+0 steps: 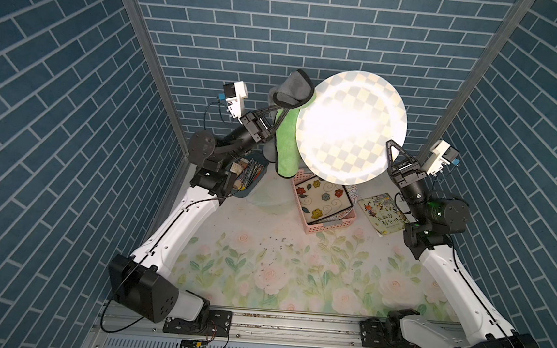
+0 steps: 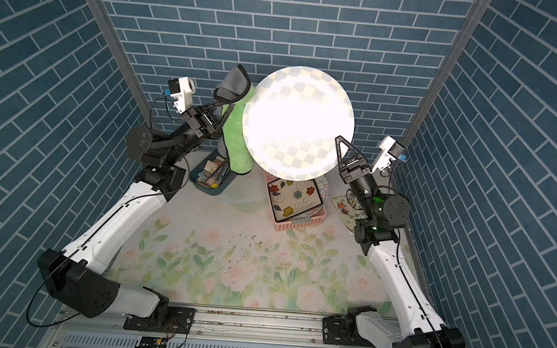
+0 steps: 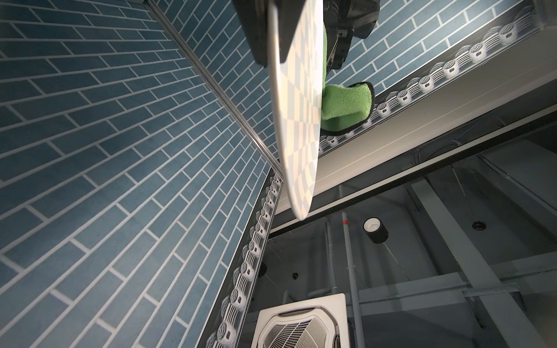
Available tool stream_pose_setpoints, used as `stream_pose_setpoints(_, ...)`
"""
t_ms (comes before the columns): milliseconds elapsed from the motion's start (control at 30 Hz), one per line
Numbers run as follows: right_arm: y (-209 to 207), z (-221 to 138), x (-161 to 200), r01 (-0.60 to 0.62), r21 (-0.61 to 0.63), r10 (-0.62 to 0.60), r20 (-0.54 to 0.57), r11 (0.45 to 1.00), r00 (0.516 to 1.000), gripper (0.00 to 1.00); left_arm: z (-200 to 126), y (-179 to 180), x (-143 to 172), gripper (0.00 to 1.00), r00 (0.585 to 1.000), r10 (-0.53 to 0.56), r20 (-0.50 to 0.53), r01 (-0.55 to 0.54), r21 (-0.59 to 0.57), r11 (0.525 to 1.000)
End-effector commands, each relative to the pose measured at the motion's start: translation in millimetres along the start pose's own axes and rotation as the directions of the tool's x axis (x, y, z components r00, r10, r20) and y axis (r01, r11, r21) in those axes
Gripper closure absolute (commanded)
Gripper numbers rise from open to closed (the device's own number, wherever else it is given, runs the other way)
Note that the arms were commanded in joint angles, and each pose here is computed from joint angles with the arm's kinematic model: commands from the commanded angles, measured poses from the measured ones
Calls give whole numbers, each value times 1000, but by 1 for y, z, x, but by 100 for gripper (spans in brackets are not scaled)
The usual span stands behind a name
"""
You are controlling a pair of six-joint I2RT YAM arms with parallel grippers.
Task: Wipe the wet plate dry
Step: Wipe the plate with towel.
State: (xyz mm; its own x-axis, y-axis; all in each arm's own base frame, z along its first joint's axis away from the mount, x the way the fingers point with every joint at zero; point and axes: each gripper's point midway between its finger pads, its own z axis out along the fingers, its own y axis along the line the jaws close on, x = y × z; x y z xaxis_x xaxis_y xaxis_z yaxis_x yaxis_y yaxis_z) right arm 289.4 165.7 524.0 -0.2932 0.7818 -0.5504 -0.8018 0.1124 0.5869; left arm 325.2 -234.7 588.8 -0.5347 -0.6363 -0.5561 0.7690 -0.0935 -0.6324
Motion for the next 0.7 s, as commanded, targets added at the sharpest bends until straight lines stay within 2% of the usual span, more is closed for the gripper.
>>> stream_pose_setpoints(0,42,10,2,5,-150,-6,-10,989,1000,100,13,-25,6,100,1000,1,-30,2,105,994)
stream_pose_setpoints(167,42,22,23,-20,-152,12,-54,988,998,100,30,-34,20,100,996,-40,-75,53,192,980)
stream_pose_setpoints(267,41,36,26,-28,-160,17,-70,987,997,100,42,-51,44,100,989,-47,-138,82,261,962)
stream_pose_setpoints(400,43,58,6,-9,-165,6,-16,986,1000,100,47,-66,81,100,973,-67,-220,137,320,938)
stream_pose_setpoints(467,51,72,-17,28,-178,-22,36,984,999,100,44,-68,91,100,970,-77,-233,152,328,932)
stream_pose_setpoints(567,44,73,-38,55,-147,-43,87,988,995,100,34,-73,86,100,976,-74,-206,140,332,933)
stream_pose_setpoints(667,34,58,-48,72,-97,-61,108,993,992,100,25,-92,66,100,987,-29,-160,85,360,929)
